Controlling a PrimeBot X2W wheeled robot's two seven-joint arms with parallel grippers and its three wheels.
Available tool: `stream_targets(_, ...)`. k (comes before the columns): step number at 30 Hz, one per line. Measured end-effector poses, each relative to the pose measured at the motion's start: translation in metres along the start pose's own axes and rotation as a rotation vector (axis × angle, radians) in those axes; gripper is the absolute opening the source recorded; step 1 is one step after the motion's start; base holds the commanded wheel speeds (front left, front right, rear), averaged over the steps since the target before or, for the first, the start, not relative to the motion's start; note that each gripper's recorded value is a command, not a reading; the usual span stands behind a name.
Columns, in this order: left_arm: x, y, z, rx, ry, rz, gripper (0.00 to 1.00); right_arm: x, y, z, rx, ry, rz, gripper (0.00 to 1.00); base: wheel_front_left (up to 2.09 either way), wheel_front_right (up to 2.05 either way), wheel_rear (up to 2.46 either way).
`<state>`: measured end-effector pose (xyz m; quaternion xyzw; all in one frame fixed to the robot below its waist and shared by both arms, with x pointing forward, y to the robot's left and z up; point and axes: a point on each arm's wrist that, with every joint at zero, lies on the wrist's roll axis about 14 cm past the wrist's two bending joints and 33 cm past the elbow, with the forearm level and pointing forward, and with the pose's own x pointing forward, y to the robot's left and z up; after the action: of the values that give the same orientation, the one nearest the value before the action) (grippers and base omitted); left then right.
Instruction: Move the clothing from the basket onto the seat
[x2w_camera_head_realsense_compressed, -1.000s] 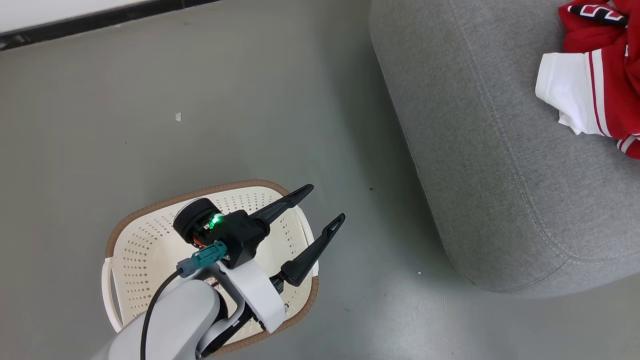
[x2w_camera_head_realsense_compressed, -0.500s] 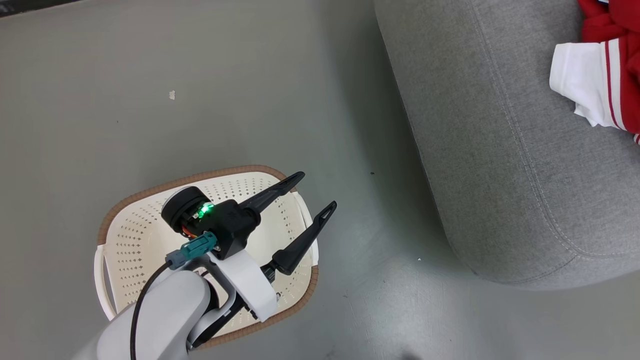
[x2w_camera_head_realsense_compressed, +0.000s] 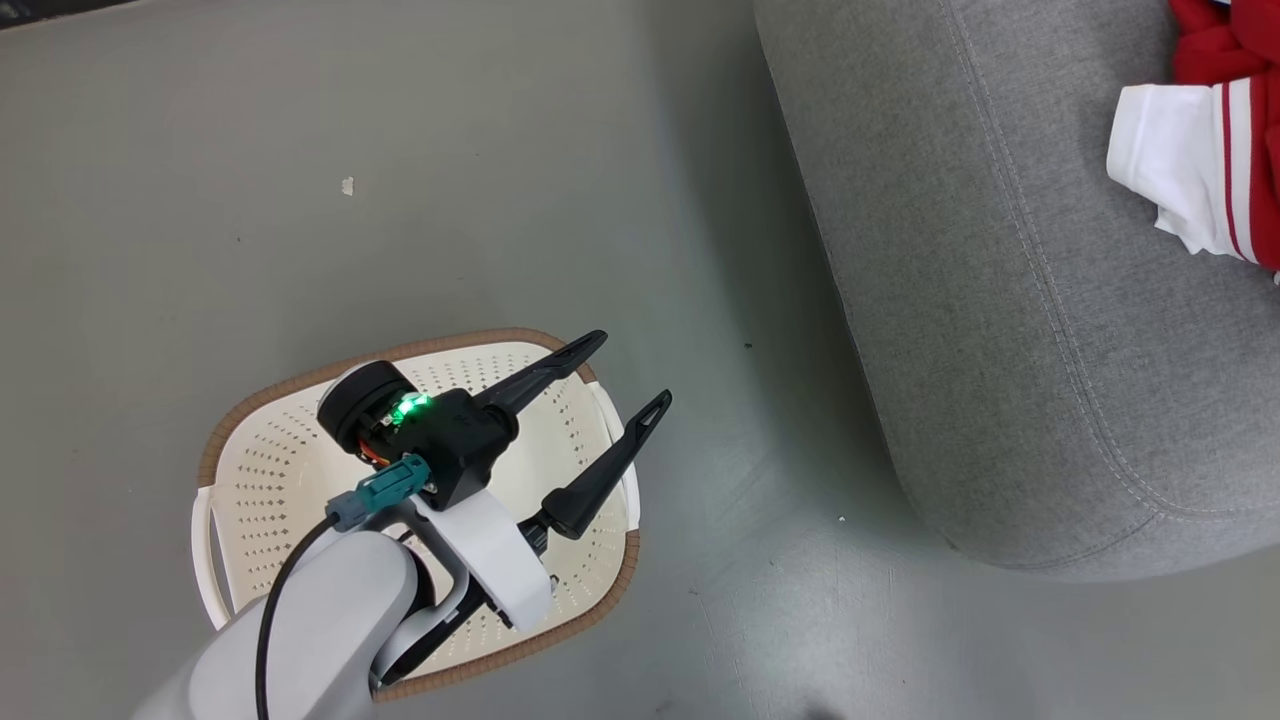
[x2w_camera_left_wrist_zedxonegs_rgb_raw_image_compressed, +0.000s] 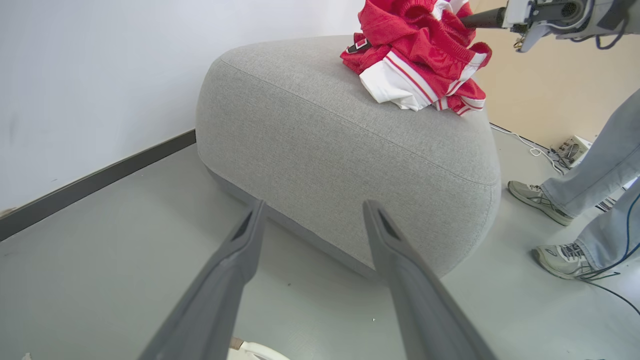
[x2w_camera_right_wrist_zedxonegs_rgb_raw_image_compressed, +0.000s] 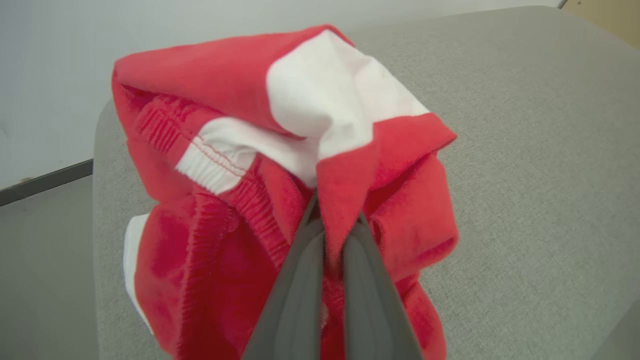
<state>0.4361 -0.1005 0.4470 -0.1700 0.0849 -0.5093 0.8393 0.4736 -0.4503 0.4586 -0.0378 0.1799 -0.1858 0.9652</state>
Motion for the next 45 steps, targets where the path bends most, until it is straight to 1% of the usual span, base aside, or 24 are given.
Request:
stream_targets(3,0.0,-0.001,0.002,0.004,-0.003,-0.001,1.0,-0.003,0.001,-0.015,0.026,0.05,-0.005,0.0,0.0,0.0,0.0)
stream_targets(11,0.001,-0.004,0.008,0.015,-0.017,-0.004,1.0,-0.007,0.003,-0.02,0.042,0.078,-0.006,0.0,0.0,0.0,0.0)
stream_targets(12,0.001,-0.004,0.008,0.016,-0.018,-0.004,1.0,-0.007,0.004,-0.02,0.041,0.077,-0.002,0.03,0.0,0.0,0.0)
stream_targets(16,0.001,-0.006,0.011,0.025,-0.02,-0.005,1.0,-0.01,0.004,-0.017,0.038,0.072,0.003,0.33,0.0,0.0,0.0)
stream_targets(17,0.001,-0.006,0.012,0.027,-0.023,-0.005,1.0,-0.011,0.004,-0.017,0.045,0.069,0.001,0.45,0.0,0.0,0.0)
stream_targets(18,0.001,-0.007,0.012,0.029,-0.024,-0.006,1.0,-0.011,0.003,-0.016,0.055,0.067,-0.002,0.53,0.0,0.0,0.0)
stream_targets(19,0.001,-0.007,0.013,0.031,-0.027,-0.007,1.0,-0.012,0.003,-0.016,0.061,0.066,-0.002,0.94,0.0,0.0,0.0)
stream_targets(20,0.001,-0.008,0.014,0.032,-0.028,-0.008,1.0,-0.013,0.004,-0.015,0.063,0.065,0.0,1.0,0.0,0.0,0.0)
stream_targets(32,0.003,-0.017,0.028,0.056,-0.061,-0.014,1.0,-0.024,-0.002,0.0,0.083,0.034,0.0,1.0,0.0,0.0,0.0)
stream_targets(38,0.003,-0.023,0.038,0.07,-0.087,-0.014,1.0,-0.033,-0.011,0.014,0.06,0.006,0.001,1.0,0.0,0.0,0.0)
stream_targets(45,0.0,-0.032,0.05,0.087,-0.112,-0.01,1.0,-0.046,-0.021,0.038,0.045,-0.055,0.0,1.0,0.0,0.0,0.0)
